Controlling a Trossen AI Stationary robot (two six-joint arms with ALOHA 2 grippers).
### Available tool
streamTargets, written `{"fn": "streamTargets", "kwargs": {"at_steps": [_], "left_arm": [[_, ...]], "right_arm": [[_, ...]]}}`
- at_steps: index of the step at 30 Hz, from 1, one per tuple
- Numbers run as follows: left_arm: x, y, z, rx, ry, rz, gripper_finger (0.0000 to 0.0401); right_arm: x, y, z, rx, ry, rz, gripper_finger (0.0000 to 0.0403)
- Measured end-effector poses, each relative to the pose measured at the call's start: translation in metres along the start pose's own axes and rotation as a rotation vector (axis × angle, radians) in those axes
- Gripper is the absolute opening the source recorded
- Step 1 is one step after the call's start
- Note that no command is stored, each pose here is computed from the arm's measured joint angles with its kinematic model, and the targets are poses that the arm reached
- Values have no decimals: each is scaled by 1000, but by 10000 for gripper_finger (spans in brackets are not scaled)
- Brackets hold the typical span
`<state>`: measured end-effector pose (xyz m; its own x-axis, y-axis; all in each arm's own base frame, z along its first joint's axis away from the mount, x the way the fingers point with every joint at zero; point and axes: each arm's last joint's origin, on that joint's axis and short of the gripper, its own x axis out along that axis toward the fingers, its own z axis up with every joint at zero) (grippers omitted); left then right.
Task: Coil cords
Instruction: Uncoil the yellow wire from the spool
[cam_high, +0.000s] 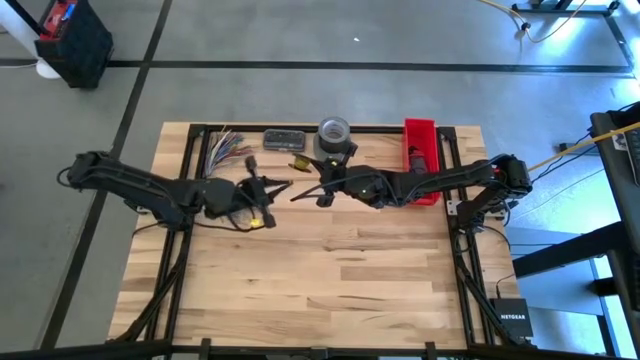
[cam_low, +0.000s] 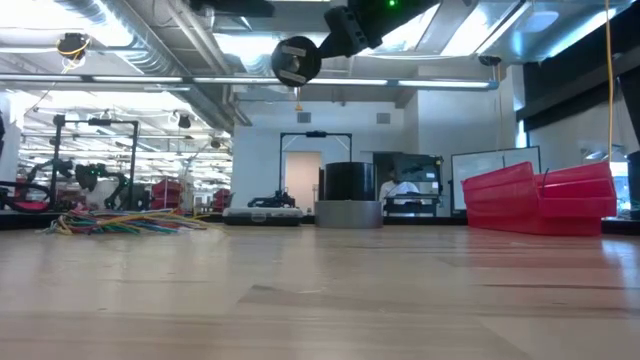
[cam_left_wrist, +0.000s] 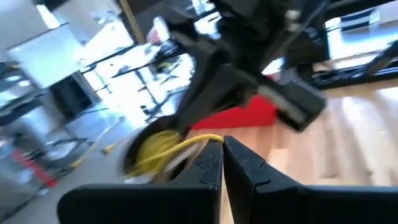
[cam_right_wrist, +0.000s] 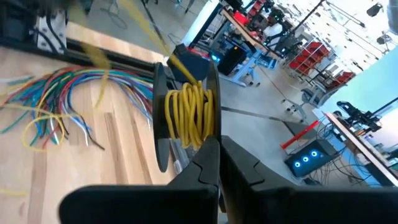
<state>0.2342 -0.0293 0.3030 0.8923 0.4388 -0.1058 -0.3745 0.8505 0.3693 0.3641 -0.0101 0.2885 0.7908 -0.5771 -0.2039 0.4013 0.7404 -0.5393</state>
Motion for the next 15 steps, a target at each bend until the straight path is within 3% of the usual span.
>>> {"fn": "streamTargets", "kwargs": {"at_steps": [7, 15], "left_arm": [[-30, 25, -13, 52, 202, 234, 2], [-37, 46, -40, 48, 378, 319, 2]], "right_arm": [[0, 1, -2, -28, 14, 5, 5], [-3, 1, 9, 42, -80, 9, 5]]}}
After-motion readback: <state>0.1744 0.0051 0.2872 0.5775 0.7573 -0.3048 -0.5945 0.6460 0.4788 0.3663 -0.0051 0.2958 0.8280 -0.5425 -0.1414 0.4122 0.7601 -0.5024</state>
